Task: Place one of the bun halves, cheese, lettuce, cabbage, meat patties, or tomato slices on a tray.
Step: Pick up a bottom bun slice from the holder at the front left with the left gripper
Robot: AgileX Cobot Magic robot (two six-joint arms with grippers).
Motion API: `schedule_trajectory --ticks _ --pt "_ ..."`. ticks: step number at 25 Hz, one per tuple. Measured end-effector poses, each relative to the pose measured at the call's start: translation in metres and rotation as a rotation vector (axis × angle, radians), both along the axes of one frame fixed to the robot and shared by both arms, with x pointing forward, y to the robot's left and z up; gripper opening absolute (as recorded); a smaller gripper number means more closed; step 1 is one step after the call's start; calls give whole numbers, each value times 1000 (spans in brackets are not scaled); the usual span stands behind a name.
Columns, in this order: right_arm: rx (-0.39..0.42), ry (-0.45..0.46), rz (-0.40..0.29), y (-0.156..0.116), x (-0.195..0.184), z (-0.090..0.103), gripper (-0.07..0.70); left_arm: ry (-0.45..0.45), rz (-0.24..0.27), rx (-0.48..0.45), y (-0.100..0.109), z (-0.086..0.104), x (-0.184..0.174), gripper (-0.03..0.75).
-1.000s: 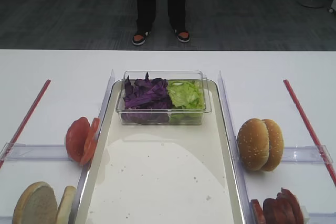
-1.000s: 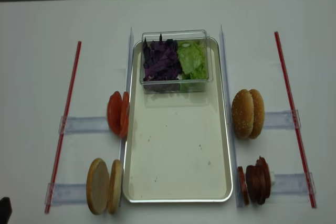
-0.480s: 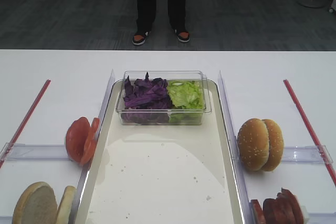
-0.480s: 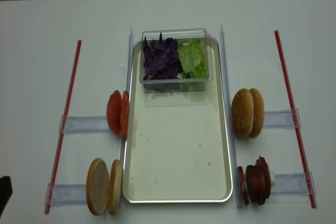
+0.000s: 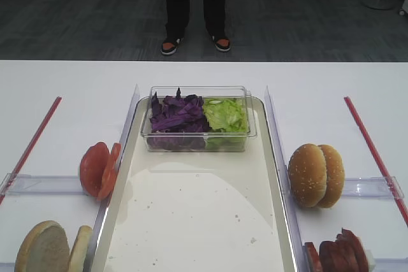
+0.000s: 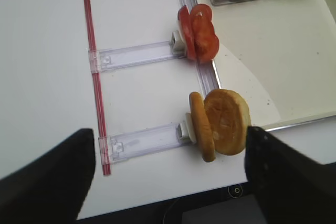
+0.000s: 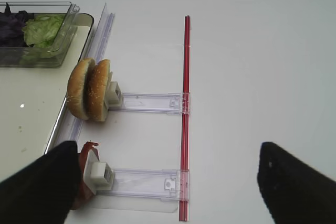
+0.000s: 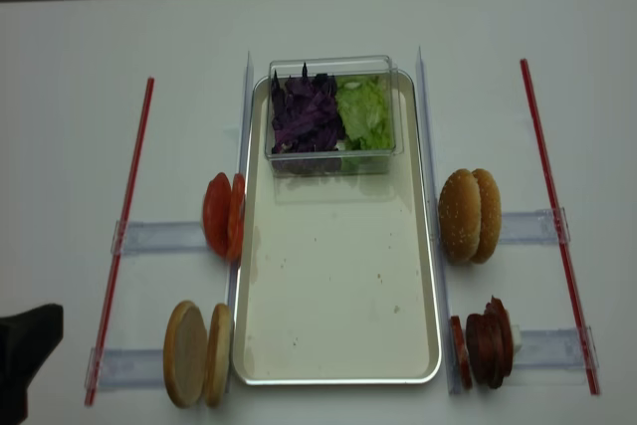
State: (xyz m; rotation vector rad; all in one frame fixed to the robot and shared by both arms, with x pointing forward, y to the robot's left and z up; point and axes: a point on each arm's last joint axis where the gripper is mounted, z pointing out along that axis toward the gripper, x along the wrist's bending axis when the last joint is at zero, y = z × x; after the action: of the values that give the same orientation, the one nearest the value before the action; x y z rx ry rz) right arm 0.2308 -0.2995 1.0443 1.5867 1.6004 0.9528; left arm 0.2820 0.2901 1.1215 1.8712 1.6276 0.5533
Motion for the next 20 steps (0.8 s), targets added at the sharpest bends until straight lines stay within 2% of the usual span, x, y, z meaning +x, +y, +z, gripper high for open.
schedule_trajectory --ticks 7,14,20 --pt "0 0 0 0 0 0 692 63 -50 4 -7 -1 16 549" --pt "0 0 0 0 0 0 692 144 -42 -31 -15 -5 30 549" --pt "0 0 0 0 0 0 692 262 -41 -66 -26 -15 51 547"
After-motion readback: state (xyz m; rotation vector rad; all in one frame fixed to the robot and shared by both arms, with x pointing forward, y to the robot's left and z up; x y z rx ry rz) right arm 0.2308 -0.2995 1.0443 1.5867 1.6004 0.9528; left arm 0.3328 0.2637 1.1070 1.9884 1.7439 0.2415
